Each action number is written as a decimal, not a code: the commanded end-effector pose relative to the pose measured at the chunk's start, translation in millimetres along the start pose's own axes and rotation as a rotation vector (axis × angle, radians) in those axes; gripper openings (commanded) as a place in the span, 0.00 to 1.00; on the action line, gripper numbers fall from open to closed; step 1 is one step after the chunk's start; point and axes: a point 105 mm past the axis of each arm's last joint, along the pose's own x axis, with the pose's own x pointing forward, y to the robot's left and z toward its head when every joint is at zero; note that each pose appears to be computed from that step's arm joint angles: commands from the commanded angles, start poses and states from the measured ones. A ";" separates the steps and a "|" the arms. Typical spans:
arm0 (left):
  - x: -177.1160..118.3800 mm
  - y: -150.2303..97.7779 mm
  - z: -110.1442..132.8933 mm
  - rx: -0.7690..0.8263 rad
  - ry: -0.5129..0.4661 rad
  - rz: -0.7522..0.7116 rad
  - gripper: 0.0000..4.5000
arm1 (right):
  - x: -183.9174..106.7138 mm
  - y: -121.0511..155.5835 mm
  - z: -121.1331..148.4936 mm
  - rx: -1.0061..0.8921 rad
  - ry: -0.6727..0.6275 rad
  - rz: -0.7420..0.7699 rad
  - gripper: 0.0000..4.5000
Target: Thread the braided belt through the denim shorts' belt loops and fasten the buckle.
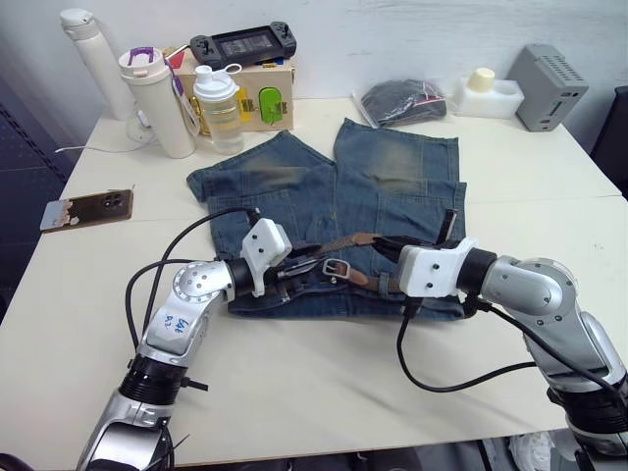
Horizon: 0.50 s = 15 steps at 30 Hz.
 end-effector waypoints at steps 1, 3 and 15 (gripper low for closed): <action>-4.7 1.1 11.0 0.014 -0.054 0.025 0.02 | -3.2 -3.1 12.6 -0.020 -0.035 -0.020 0.00; -6.0 2.1 6.6 0.013 -0.039 0.042 0.00 | -2.8 -4.1 12.9 0.000 -0.037 -0.029 0.17; -11.3 13.3 28.3 -0.068 -0.135 0.123 0.00 | 2.9 37.3 -3.2 0.286 0.049 0.054 0.98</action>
